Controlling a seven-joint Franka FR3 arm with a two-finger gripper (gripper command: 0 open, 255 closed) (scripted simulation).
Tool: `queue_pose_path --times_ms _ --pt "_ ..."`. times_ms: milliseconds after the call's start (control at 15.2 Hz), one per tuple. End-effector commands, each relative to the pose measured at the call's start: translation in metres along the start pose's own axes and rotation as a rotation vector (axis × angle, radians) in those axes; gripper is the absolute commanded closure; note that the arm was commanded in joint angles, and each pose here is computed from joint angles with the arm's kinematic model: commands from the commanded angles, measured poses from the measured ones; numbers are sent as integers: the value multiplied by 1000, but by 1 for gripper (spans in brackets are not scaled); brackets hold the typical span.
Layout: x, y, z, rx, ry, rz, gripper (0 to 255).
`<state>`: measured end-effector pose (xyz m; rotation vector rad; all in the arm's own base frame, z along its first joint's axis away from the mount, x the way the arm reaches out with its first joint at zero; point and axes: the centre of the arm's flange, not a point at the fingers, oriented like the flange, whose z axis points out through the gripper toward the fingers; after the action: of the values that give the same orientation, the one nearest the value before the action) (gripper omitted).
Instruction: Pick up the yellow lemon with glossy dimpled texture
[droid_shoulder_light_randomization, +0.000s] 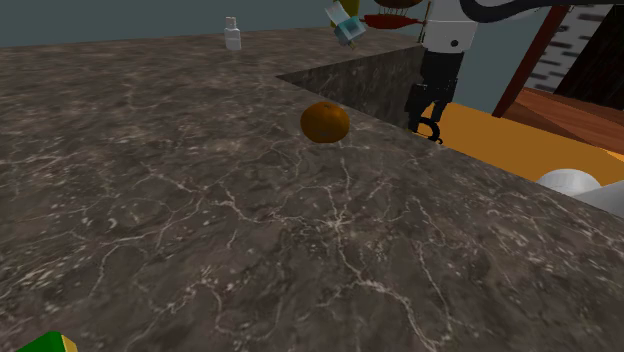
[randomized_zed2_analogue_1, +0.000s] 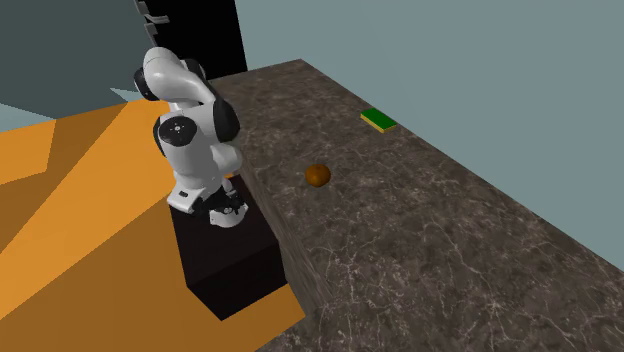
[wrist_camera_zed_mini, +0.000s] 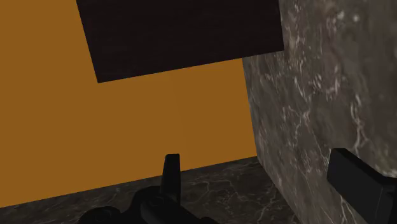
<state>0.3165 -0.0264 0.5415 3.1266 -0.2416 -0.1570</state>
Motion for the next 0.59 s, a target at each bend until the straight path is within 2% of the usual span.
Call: queue_pose_path --times_ms 0,528 --pt "0 0 0 0 0 0 0" --pt "-26 -103 -46 -43 124 190 0"
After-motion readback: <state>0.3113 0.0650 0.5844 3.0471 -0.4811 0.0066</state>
